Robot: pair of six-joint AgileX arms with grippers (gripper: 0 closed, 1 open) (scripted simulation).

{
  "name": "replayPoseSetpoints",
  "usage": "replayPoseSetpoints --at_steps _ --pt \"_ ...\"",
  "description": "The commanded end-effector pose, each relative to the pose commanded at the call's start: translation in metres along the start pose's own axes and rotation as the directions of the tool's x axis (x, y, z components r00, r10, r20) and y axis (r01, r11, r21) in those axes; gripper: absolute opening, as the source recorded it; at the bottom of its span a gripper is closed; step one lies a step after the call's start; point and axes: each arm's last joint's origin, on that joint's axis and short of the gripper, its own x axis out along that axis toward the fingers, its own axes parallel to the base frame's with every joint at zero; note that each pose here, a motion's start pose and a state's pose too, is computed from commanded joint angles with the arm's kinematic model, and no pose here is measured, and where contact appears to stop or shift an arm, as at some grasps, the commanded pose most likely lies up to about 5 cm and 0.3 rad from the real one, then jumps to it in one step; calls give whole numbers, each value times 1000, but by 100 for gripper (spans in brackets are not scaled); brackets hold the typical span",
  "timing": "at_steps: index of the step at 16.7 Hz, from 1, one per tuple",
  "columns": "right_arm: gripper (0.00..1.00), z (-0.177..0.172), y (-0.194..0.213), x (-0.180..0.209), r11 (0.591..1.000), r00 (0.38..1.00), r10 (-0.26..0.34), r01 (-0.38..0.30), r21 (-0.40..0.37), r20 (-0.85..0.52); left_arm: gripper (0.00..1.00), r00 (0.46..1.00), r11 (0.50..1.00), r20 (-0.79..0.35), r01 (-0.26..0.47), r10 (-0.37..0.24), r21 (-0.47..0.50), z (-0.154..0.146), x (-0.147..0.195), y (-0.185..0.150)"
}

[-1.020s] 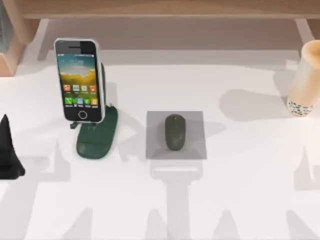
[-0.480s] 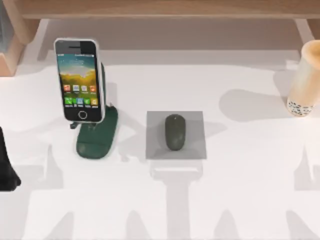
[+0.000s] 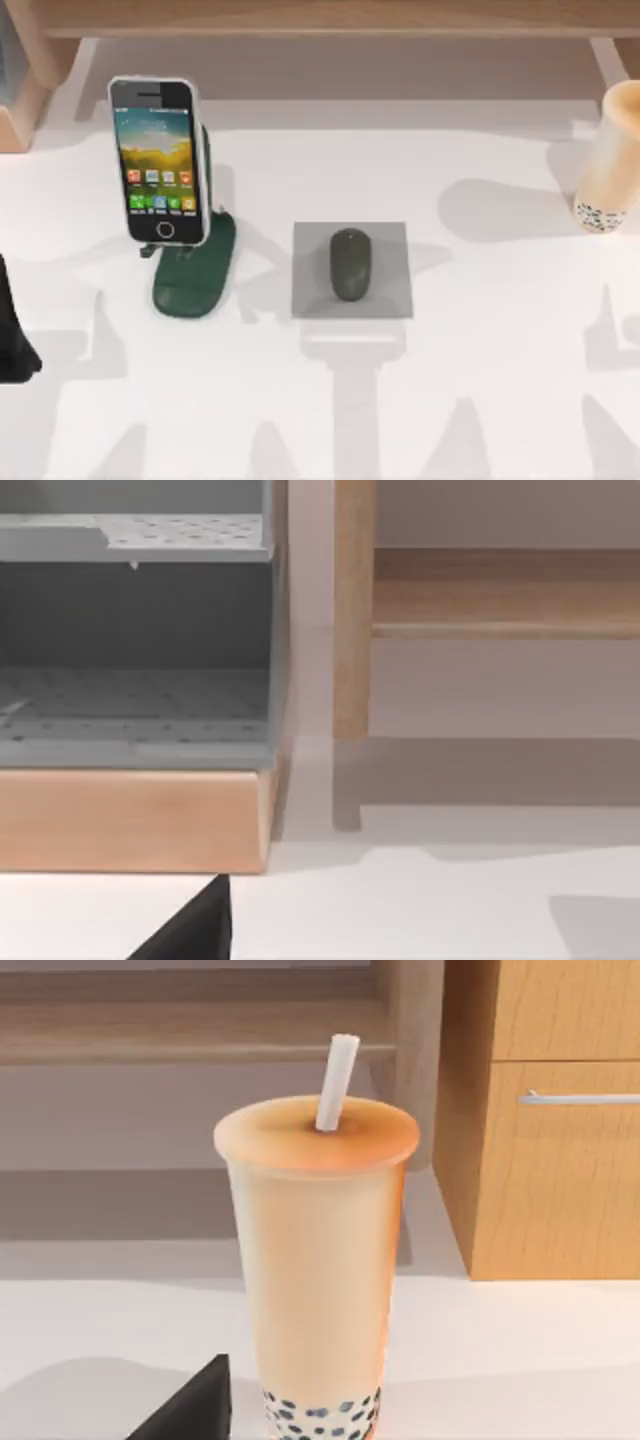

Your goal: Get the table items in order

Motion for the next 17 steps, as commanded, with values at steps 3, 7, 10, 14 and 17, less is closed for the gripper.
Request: replayPoseSetpoints --at_steps 3,7,10,14,17 --pt "100 2 1 15 1000 1000 0 0 7 -31 100 1000 1000 0 0 0 0 0 0 0" --pt "100 2 5 45 1000 998 1 -1 10 -59 100 1000 1000 0 0 0 0 0 0 0" --pt "100 -4 9 73 1000 997 4 -3 5 -72 100 1000 1000 0 0 0 0 0 0 0" --pt "100 -23 18 112 1000 997 5 -5 -8 -71 100 1000 1000 0 0 0 0 0 0 0" --pt "100 -42 24 137 1000 999 1 -1 -19 -49 100 1000 1000 0 0 0 0 0 0 0"
